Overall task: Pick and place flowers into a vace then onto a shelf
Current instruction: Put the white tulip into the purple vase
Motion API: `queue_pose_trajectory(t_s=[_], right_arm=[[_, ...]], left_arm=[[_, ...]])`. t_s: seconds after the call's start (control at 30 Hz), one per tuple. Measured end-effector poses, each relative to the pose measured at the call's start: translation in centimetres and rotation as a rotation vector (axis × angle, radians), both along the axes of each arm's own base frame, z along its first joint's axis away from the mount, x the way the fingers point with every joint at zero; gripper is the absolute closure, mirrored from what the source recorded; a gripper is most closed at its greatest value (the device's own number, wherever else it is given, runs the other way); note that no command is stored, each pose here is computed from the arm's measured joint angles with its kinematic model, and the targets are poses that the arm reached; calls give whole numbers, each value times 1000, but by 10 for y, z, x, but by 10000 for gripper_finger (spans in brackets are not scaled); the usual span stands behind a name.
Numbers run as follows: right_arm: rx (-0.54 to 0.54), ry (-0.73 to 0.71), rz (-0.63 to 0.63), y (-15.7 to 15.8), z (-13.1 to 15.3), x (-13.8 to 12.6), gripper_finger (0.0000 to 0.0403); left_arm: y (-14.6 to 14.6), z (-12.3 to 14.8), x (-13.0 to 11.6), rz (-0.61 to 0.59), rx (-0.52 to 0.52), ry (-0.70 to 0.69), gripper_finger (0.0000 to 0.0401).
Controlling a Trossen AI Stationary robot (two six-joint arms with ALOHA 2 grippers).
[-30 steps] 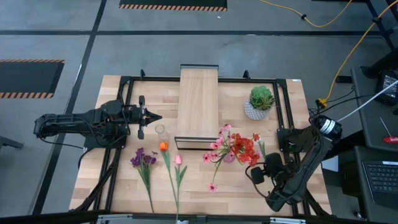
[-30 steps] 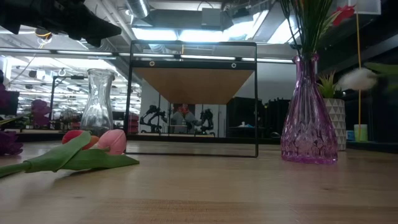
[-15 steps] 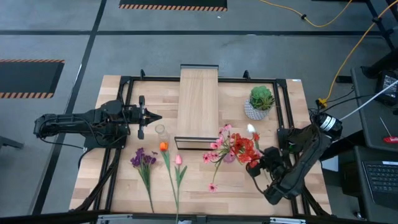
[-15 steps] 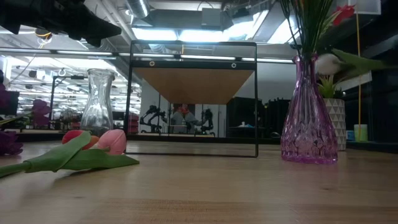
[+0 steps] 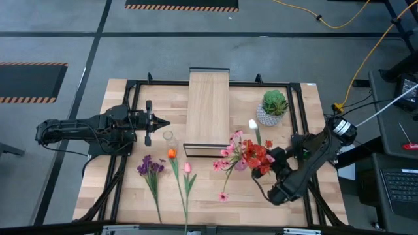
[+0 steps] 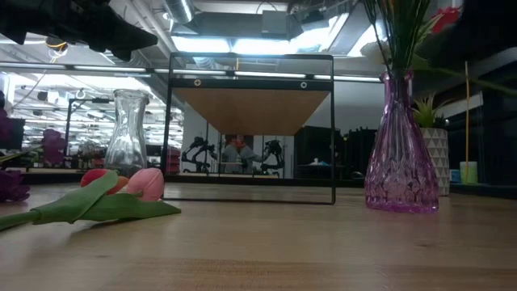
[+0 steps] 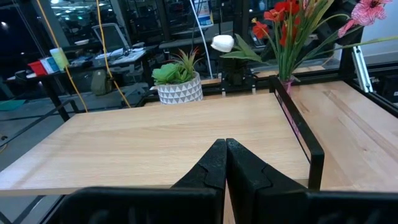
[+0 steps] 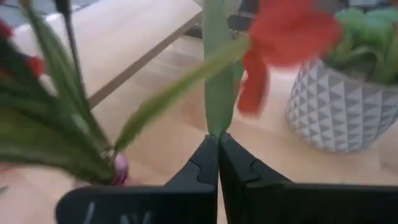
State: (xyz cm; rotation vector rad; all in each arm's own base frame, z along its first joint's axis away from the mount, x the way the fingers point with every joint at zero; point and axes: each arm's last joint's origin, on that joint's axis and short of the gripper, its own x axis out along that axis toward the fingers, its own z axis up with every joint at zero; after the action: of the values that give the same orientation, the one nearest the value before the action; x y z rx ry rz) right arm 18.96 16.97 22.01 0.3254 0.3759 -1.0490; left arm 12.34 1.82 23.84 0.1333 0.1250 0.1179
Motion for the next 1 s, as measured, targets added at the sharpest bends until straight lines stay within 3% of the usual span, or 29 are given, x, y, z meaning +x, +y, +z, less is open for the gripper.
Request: queue_pose_trajectory(t_s=[0.37,0.63,1.0], right_arm=[[-40,55,82,-21,42,6,403],[63,93,110,-34,68,-11,403],[114,185,131,-41,73,-15,403]], left_arm=[[0,0,0,0,0,0,397],[0,0,0,0,0,0,397],[0,0,0,0,0,0,397]])
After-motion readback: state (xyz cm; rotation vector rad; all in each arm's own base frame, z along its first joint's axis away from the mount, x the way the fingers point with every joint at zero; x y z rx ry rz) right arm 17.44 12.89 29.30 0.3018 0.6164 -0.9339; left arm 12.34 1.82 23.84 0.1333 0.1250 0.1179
